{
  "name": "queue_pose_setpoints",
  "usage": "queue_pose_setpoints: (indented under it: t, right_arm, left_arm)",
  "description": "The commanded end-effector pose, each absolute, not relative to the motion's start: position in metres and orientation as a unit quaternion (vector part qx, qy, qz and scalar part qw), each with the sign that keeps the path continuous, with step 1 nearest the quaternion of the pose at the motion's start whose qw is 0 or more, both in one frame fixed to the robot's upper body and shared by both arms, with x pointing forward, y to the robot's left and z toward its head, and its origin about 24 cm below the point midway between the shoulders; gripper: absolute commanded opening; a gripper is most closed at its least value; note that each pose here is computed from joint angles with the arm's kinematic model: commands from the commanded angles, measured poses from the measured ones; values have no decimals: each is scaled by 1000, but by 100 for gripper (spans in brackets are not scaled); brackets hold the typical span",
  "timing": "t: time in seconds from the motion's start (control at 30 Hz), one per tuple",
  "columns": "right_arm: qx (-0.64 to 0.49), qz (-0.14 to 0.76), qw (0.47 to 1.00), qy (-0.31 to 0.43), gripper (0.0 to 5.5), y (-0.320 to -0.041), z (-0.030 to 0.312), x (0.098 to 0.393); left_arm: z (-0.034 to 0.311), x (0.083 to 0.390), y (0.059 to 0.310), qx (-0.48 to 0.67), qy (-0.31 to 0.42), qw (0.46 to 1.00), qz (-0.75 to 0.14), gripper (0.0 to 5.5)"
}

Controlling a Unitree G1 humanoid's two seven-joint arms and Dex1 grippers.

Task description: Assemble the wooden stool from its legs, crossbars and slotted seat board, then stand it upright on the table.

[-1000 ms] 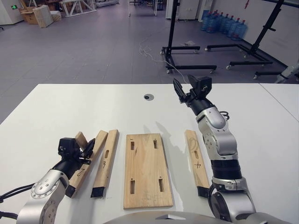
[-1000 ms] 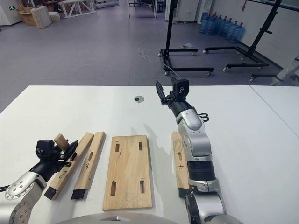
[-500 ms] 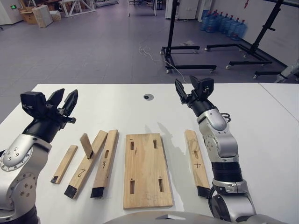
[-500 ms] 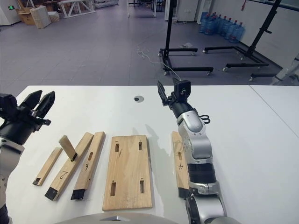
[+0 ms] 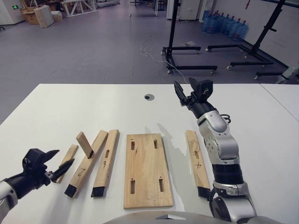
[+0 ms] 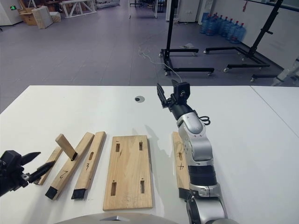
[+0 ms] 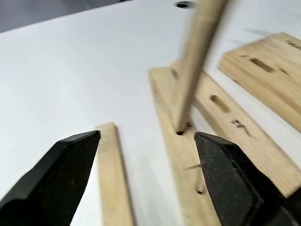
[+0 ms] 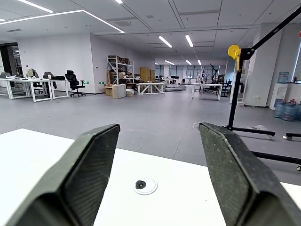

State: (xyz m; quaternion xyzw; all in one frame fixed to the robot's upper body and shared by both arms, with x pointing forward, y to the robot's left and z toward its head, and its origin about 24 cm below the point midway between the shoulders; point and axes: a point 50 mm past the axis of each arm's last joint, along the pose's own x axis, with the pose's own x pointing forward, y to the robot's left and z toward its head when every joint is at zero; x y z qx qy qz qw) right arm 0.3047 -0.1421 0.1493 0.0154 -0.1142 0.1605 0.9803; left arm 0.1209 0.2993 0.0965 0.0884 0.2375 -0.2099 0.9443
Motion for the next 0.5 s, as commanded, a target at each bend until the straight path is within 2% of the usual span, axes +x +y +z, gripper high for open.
queue_pose_setpoints:
  t: [0.03,0.37,0.5]
  right_arm:
    - [13,164,980,-108,310,-142,149,301]
    - [15,167,980,-106,310,-139,150,299]
    - [18,165,981,-104,310,-139,149,297]
  left_arm:
    - [94,120,280,74,264,928,-252,419]
    - [72,119,263,98,328,911,-232,419]
    - [66,120,265,101,348,907,-214,358]
